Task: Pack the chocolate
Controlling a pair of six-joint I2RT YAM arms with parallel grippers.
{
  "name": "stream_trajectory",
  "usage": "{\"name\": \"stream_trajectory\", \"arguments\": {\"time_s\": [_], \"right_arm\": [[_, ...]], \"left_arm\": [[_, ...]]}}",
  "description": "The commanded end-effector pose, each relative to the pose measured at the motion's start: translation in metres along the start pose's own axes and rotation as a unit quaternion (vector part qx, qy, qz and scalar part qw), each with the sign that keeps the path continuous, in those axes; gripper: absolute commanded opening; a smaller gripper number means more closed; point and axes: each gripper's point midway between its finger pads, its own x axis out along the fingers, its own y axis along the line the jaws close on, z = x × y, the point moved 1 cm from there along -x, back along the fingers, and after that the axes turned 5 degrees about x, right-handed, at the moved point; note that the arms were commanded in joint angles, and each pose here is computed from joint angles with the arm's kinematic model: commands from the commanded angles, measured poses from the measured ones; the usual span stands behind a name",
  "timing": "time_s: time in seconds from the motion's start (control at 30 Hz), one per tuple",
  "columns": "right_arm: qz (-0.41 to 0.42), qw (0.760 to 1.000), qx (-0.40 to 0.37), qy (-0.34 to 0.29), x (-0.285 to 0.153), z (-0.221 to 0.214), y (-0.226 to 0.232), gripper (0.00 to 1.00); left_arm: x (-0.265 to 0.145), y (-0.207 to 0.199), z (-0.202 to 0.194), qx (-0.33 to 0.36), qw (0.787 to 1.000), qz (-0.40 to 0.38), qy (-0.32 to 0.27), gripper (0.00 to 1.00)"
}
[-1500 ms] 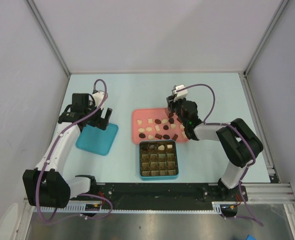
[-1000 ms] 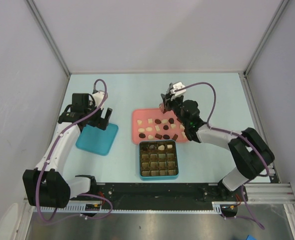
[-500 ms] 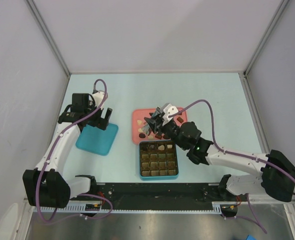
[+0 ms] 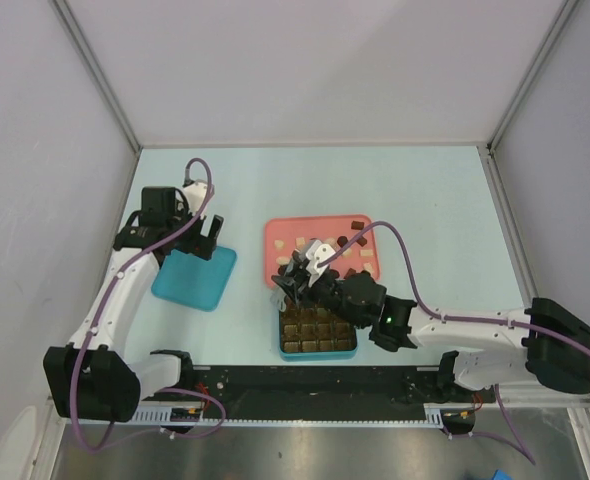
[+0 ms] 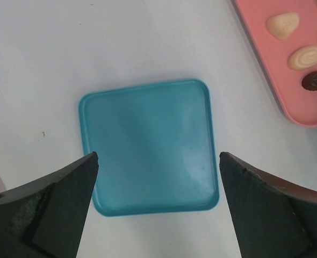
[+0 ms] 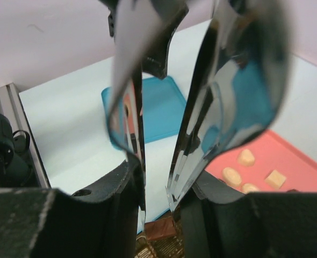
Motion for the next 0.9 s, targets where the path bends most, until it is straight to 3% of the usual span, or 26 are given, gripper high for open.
{"name": "stream_trajectory", "arguments": {"time_s": [0.0,0.47,0.87], "right_arm": [[-0.007,1.0,0.027,-0.012,0.002,0.0,0.004,0.31],[-0.019,1.0,0.015,-0.014,0.004,-0.003,0.0,0.44],[-0.041,0.998,0.003,-0.047,0.006,0.018,-0.025,0.42]], "left_arm": [[-0.008,0.003,0.008,-0.001,1.0,0.009,-0.021,1.0],[-0.005,0.003,0.006,0.0,1.0,0.007,-0.017,1.0],[-0.007,0.003,0.007,0.002,1.0,0.009,-0.02,1.0]]}}
